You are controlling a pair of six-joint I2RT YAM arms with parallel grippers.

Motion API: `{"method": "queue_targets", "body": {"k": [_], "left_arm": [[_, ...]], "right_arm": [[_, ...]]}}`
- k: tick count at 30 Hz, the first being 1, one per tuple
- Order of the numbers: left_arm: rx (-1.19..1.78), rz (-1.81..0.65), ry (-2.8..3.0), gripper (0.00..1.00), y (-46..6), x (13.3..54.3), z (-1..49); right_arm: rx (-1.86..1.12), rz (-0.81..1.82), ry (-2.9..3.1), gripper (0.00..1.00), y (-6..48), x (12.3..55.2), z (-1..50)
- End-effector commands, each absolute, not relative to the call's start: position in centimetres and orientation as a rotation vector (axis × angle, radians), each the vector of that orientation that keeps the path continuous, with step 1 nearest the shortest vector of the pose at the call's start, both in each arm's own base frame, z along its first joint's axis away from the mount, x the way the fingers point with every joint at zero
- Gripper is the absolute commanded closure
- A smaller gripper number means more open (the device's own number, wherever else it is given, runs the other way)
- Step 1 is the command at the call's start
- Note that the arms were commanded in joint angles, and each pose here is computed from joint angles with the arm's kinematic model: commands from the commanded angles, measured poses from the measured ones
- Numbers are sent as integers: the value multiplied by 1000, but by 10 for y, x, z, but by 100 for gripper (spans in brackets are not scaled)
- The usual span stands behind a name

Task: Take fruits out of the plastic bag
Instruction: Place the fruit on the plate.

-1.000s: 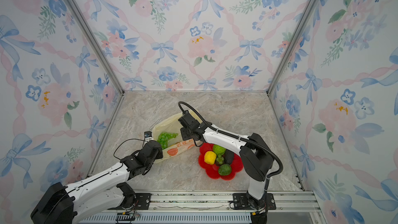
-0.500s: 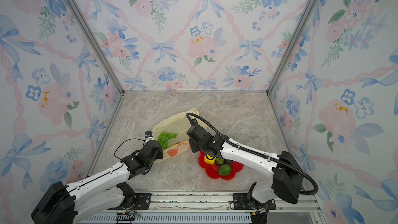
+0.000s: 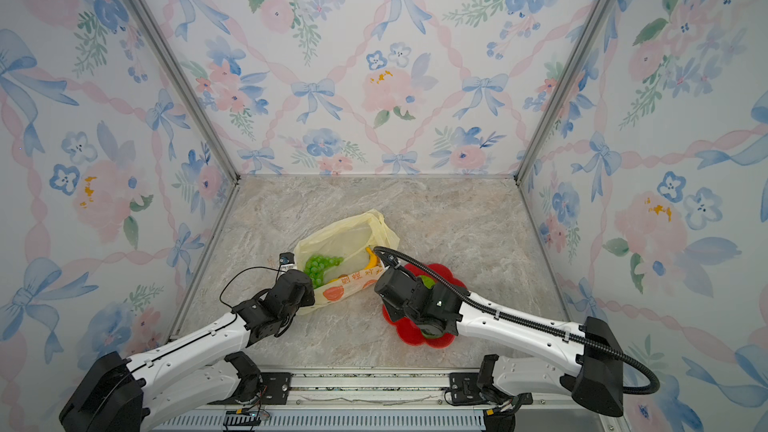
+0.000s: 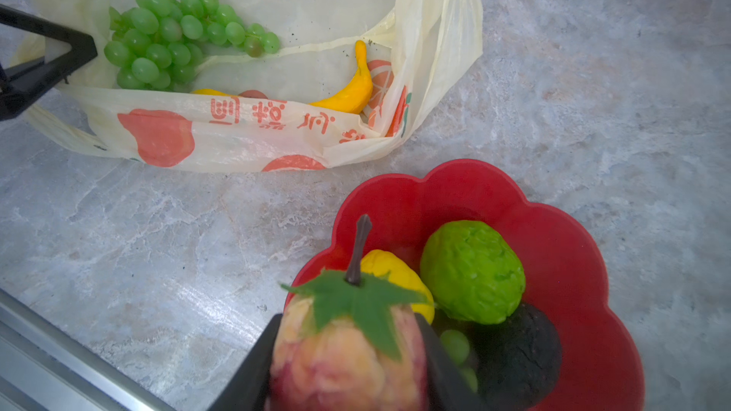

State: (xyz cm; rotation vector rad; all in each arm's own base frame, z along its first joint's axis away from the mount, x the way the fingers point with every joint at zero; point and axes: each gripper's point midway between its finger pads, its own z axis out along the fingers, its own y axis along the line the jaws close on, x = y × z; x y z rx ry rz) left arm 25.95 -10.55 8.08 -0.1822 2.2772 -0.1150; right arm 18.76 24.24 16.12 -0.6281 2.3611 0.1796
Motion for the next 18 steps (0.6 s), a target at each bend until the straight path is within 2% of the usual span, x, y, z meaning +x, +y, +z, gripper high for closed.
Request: {"method": "queue_targets", "body": {"k": [1,8,18], "left_arm": [[-165,-121,2264,100,-105,261,83],[-158,-122,2259,100,-106,262,84],[-157,-126,2259,100,-105,262,82]], "right_arm": [[-630,96,2381,55,222,173,151],[-683,71,2368,56,211,153,135],[-667,31,2375,56,206,147,102]]}}
